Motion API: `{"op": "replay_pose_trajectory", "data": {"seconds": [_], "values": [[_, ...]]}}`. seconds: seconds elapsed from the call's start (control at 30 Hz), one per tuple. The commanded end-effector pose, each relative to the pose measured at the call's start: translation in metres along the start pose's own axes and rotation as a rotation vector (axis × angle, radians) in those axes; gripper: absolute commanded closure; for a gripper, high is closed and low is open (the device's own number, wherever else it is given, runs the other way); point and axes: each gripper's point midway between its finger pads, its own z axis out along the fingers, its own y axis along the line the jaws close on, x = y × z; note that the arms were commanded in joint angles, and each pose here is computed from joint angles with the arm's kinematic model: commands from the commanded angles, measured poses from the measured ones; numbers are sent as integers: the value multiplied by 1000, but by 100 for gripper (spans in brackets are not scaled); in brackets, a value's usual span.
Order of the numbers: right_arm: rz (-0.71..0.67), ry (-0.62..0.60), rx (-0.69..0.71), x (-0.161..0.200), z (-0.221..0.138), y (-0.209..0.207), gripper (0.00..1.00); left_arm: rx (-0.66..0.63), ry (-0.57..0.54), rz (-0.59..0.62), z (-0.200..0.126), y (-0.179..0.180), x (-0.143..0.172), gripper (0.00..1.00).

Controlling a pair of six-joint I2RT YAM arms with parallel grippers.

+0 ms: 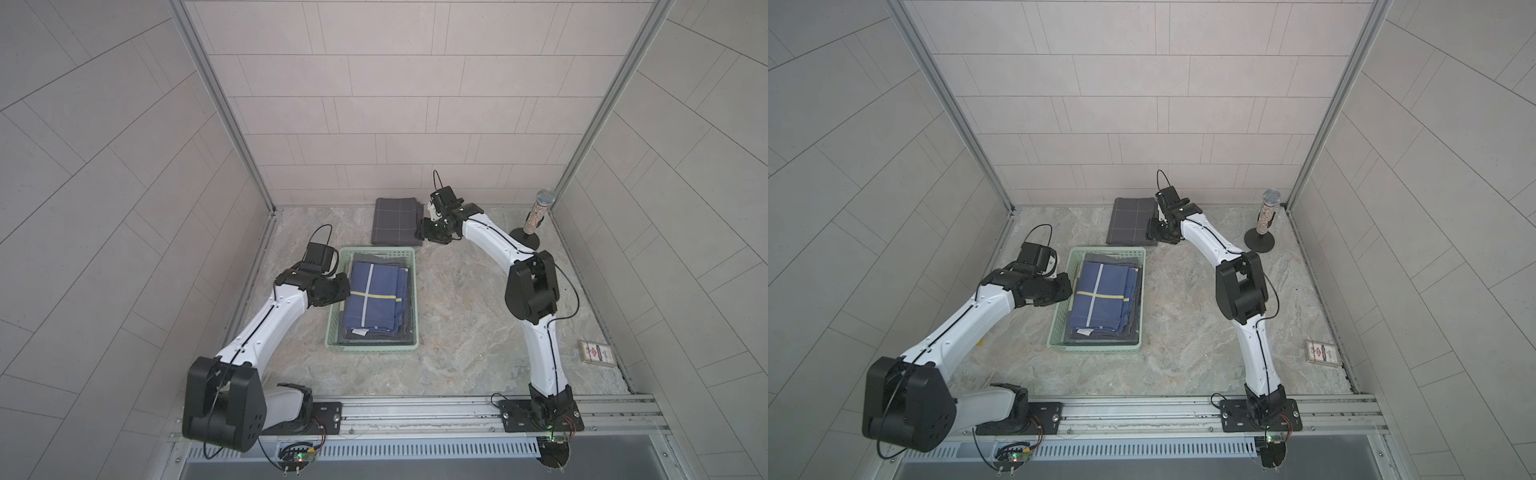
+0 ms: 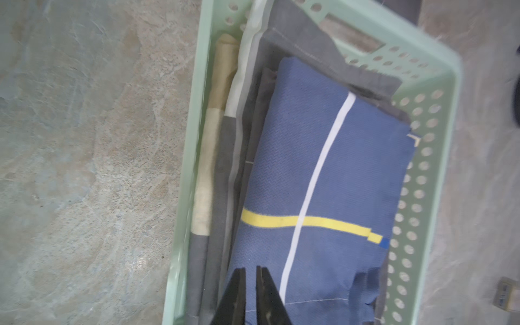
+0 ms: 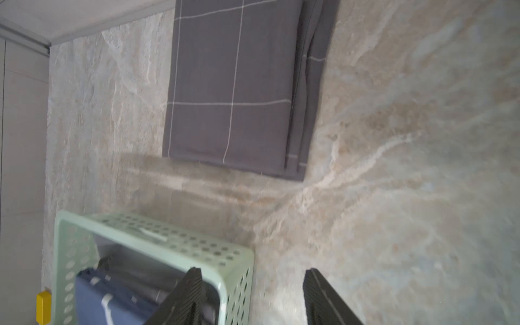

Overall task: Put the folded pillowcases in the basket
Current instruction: Move the pillowcase to the center of the board.

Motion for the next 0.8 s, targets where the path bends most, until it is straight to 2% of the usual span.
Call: {"op": "replay_pose_trajectory", "data": {"seconds": [0.0, 0.07, 0.2, 0.37, 0.53, 0.63, 0.77], "values": [[-11, 58, -5, -6, 20, -13, 37, -195, 35, 100, -6, 18, 3, 84], [-8, 51, 0, -17, 34, -19, 37, -235, 31, 119, -13, 19, 0, 83], [28, 25, -18, -32, 64, -30, 35, -169, -11, 111, -22, 8, -3, 82], [66, 54, -64, -20, 100, -38, 40, -142, 0, 105, -24, 5, 3, 80], [11, 104, -62, 3, 114, -26, 58, -141, -2, 106, -24, 5, 3, 79], [16, 123, -37, 10, 115, -29, 78, -115, 0, 91, -23, 1, 5, 79], [25, 115, 54, 11, 104, -44, 97, -92, -3, 80, -28, -1, 9, 79]]}}
